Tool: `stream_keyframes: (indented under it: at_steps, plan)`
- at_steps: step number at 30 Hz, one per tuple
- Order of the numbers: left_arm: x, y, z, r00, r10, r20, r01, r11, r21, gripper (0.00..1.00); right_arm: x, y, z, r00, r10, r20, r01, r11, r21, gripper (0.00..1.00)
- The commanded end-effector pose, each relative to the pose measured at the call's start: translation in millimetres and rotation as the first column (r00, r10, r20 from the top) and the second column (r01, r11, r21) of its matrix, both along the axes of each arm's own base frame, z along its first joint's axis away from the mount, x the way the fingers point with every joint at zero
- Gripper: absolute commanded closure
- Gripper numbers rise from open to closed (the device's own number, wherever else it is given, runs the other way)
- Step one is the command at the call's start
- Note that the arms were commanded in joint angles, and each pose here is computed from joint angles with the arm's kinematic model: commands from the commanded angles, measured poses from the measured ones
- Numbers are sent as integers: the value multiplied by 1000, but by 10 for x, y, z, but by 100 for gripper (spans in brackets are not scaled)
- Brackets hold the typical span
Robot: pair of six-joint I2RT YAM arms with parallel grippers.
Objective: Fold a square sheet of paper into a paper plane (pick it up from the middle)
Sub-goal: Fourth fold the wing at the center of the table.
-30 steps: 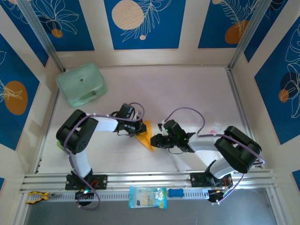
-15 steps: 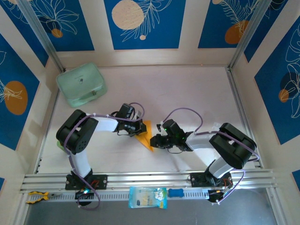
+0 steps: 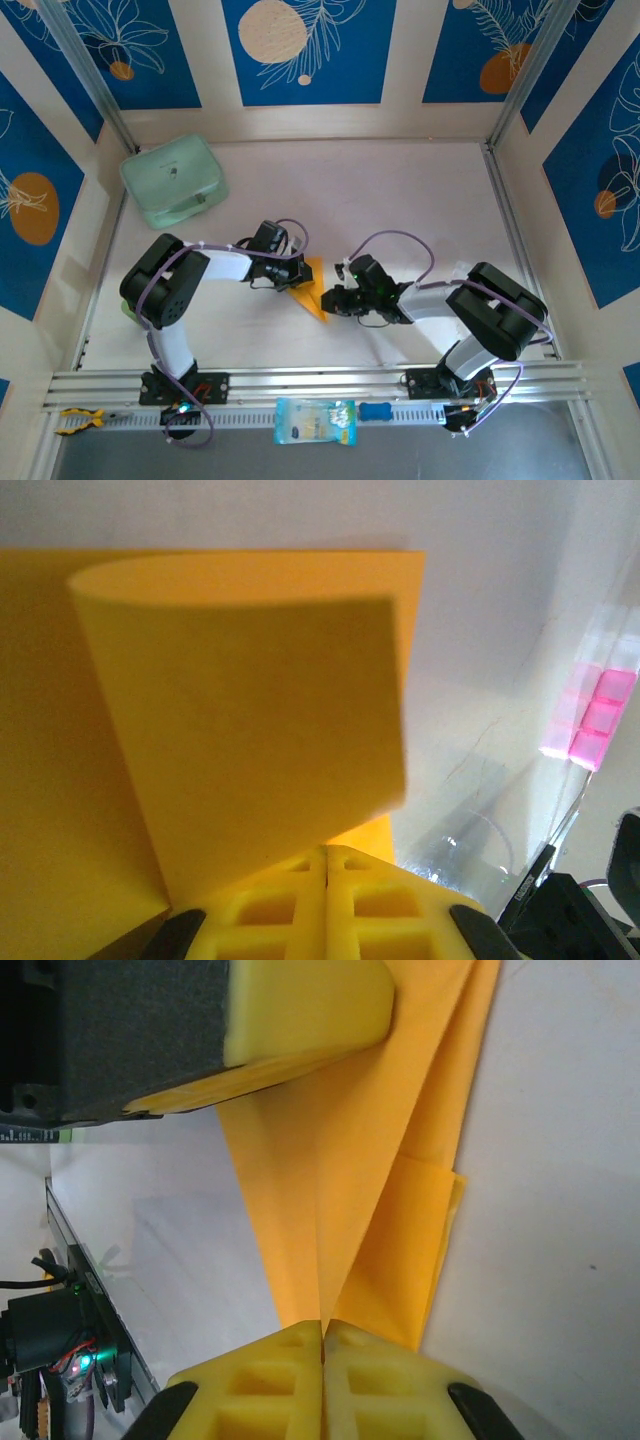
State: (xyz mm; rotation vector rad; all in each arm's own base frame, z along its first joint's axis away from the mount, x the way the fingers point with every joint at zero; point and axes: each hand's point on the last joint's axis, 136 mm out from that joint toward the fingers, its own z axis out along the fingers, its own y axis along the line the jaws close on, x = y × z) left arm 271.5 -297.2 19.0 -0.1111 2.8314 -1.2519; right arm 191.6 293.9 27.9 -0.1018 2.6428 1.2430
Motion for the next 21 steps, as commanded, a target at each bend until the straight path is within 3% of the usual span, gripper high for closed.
stream_keyframes:
  at_steps: [1,12,21]
  plan:
    - [-111,101,-237,999,-3,-47,7,997,77,97,-156,-20,-100,998,17,-56,-16,1000,16,92]
    - [-119,106,-256,999,-1,-53,6,997,80,97,-276,-42,-238,995,10,-94,-10,1000,6,91]
    - [-115,109,-255,999,-1,-52,5,997,82,97,-310,-107,-187,997,8,-82,-10,1000,-29,84]
